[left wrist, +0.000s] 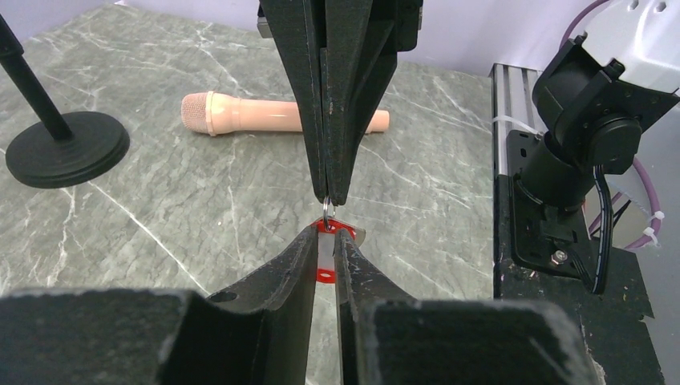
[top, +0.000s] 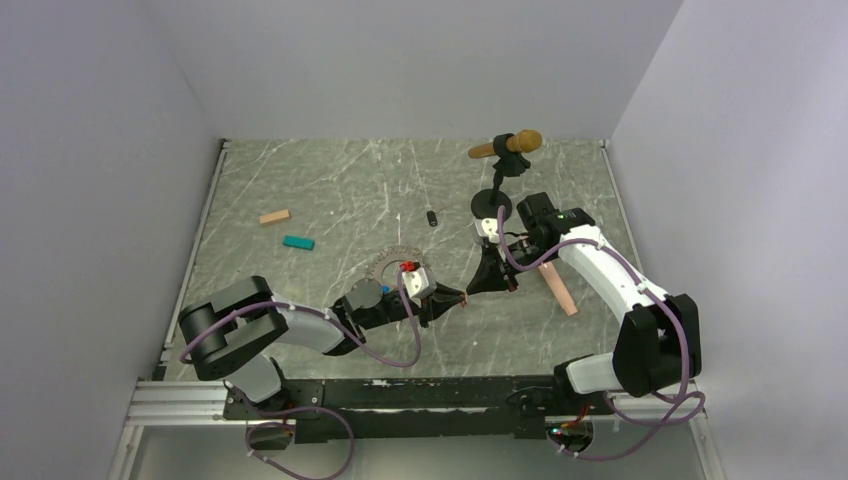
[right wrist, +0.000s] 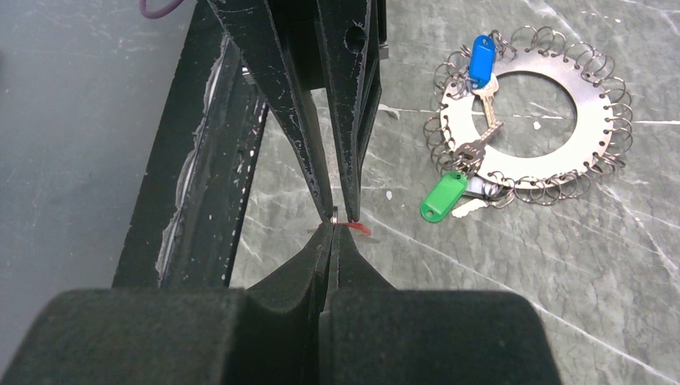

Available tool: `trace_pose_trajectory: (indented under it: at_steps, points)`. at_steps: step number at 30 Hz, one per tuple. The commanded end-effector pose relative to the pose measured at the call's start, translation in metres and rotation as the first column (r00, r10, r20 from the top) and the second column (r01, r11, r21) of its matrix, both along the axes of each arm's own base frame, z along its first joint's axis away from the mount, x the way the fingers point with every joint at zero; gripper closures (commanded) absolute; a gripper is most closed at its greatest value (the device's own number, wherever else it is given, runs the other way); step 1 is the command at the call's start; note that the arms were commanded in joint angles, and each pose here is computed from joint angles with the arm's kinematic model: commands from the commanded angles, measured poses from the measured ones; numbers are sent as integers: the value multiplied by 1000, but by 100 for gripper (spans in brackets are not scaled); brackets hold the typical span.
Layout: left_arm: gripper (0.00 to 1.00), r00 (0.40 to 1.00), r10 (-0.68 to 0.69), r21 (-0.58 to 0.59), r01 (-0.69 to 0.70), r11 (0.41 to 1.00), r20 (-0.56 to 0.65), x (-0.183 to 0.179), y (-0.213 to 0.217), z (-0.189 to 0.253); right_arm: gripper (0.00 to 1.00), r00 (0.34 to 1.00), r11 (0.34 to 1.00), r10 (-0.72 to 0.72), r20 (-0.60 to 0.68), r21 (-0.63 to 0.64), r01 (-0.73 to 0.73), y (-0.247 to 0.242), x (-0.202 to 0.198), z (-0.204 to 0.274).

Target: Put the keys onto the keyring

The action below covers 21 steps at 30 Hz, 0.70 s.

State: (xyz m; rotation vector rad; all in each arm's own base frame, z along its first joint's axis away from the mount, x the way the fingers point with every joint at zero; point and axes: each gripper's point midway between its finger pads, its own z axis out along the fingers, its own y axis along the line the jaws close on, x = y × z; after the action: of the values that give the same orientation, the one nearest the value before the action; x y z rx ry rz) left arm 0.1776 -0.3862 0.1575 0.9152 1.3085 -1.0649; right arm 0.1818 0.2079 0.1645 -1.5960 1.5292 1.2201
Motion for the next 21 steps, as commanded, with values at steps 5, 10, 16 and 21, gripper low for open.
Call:
trace_pose_trajectory:
  at_steps: [5,10,16,21]
  points:
    - [81,999,-25,-87,28,996,38,-2,-6,31,100,999,998,24,31,58,-26,5,-2,9]
    - [82,999,-26,-93,30,995,39,-2,-5,33,100,999,998,23,33,55,-24,5,-2,9]
    - [82,999,-29,-100,33,994,40,-4,-5,35,100,999,998,22,30,55,-24,5,-2,9]
    - [84,999,-30,-104,34,994,39,-4,-4,36,100,999,998,21,31,54,-23,5,-2,8]
